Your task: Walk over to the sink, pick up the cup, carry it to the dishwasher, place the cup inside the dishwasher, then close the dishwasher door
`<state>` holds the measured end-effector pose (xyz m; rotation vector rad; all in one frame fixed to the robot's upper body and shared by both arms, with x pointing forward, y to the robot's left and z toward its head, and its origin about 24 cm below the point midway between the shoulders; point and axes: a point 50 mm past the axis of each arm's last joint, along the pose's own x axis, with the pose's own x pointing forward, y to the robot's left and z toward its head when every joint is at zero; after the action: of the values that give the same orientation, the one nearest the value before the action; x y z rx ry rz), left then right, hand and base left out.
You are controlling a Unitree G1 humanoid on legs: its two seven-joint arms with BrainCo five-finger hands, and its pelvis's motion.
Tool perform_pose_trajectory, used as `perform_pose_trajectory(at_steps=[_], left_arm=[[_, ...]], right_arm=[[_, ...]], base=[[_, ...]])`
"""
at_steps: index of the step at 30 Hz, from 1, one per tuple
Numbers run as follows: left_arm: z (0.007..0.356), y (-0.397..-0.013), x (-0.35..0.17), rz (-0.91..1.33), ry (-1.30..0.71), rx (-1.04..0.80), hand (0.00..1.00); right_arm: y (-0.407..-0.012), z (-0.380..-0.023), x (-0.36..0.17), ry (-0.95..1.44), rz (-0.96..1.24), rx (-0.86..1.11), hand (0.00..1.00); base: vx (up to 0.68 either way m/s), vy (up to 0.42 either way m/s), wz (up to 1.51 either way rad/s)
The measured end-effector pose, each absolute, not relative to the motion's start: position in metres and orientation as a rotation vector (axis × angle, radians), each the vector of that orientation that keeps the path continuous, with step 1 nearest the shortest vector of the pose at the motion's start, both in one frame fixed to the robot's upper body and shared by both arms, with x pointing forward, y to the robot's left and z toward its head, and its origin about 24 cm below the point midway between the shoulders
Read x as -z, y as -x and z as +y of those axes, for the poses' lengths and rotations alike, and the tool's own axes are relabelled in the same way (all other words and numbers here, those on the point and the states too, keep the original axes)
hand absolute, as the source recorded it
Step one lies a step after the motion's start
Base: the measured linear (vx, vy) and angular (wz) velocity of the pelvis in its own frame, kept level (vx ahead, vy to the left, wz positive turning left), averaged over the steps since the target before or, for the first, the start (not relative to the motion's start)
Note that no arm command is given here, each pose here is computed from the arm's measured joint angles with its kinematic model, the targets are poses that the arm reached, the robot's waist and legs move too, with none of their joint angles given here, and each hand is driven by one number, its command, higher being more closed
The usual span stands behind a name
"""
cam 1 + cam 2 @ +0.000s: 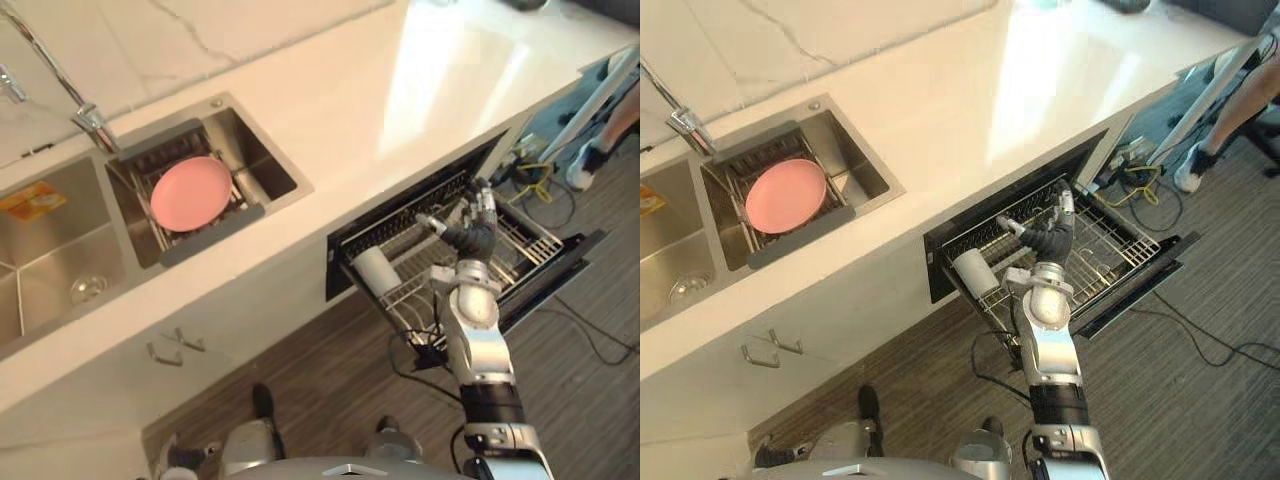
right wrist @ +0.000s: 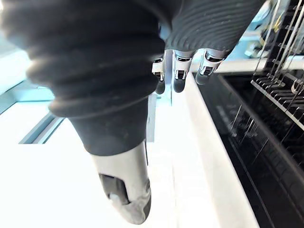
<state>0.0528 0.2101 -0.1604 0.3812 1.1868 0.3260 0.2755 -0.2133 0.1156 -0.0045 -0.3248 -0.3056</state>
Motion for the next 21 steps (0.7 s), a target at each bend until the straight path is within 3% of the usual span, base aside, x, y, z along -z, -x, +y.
perform_pose_trajectory(at_steps=[4,9,15,21], left_arm=[[0.216,-0.042,0.161,1.193,-0.197,-0.431,0.0],[0.222,-0.038,0.161,1.199,-0.143,-0.46,0.0],[0.225,-0.045,0.161,1.232,-0.169,-0.408,0.0],[0.223,-0.041,0.165,1.344,-0.121,-0.34,0.0]], right_arm=[[-0.253,-0.241,-0.134,-0.139,-0.458,0.313,0.0],[-0.24,-0.237,-0.173,-0.3,-0.698,0.164,0.0],[-0.242,-0.225,-0.16,-0.491,-0.652,0.125,0.0],[-0.245,-0.221,-0.14,-0.502,-0.555,0.164,0.0]], base=[[0.01,-0.024,0.78],[0.0,0.039,0.23],[0.05,0.075,0.26],[0.14,0.077,0.46]])
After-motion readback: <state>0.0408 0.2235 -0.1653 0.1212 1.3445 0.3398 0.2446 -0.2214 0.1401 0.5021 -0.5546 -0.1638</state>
